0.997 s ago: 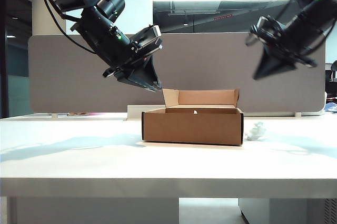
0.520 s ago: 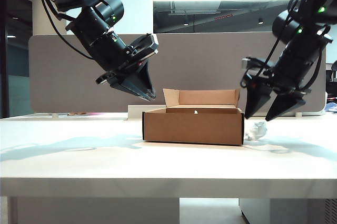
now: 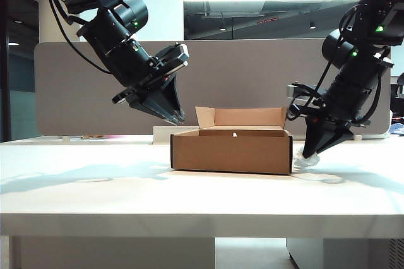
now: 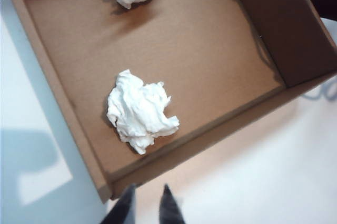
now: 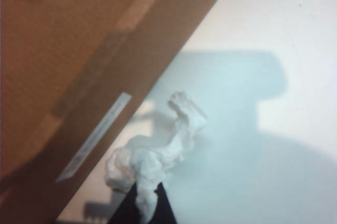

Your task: Pick up all the paper balls on the table and put them in the paper box.

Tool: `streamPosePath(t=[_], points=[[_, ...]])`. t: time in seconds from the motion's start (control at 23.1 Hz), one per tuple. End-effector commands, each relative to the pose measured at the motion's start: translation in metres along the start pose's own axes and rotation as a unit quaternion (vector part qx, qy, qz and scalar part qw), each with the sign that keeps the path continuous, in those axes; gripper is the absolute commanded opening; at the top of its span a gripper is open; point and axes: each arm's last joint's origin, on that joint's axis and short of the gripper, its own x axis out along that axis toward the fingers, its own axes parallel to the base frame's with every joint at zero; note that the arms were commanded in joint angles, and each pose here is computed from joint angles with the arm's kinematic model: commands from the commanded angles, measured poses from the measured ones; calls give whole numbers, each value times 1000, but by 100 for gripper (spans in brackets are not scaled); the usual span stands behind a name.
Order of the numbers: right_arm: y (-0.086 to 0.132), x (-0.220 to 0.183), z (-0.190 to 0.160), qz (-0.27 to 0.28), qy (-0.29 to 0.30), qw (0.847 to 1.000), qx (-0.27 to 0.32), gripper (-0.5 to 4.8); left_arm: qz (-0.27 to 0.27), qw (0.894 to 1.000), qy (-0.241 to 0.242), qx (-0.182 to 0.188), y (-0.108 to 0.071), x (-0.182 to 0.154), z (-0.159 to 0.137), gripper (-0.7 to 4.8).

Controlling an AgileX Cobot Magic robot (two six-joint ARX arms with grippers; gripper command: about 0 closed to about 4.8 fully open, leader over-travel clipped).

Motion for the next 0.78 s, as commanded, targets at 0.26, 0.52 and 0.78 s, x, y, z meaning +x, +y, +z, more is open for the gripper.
streamPosePath(t=[0.26, 0.52, 0.78], points=[[17, -71, 36, 1, -134, 990, -41, -6, -1, 1000, -5, 3, -1, -4, 2, 57], [53, -63, 44, 81, -156, 982, -70, 35, -1, 1000, 0, 0, 0, -4, 1, 57], [72, -27, 38, 41, -116, 989, -77, 479, -2, 1000, 10, -4, -1, -6, 0, 57]])
